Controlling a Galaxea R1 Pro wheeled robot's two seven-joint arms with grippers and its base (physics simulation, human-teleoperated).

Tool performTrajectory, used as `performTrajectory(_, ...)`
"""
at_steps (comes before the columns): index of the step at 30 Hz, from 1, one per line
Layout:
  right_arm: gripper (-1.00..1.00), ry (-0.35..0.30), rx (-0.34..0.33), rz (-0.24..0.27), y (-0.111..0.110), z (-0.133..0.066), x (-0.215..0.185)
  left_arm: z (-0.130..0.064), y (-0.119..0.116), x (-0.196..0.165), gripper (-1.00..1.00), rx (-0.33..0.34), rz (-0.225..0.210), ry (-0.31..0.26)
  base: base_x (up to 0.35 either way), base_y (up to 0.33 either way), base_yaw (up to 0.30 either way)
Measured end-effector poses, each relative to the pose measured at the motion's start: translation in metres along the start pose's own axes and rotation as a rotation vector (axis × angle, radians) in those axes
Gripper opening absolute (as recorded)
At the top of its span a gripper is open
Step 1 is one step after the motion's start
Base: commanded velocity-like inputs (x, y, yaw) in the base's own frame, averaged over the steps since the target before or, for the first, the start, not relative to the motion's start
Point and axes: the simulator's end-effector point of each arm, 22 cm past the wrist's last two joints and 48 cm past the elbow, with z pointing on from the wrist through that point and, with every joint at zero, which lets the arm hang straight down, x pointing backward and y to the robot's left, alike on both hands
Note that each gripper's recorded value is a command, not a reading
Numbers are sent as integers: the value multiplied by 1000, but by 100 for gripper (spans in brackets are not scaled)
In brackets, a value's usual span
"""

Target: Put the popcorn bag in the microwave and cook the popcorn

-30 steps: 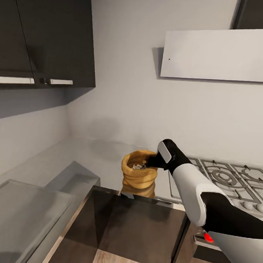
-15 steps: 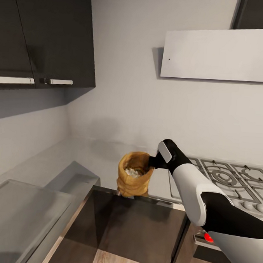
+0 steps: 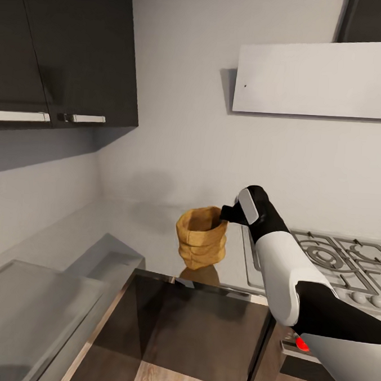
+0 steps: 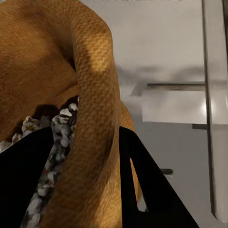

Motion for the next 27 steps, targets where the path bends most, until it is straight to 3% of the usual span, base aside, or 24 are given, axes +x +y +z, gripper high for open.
performTrajectory(27, -100, 1, -5, 5, 0, 1, 0, 0, 0, -1, 100, -1, 0, -1, -330, 0, 0)
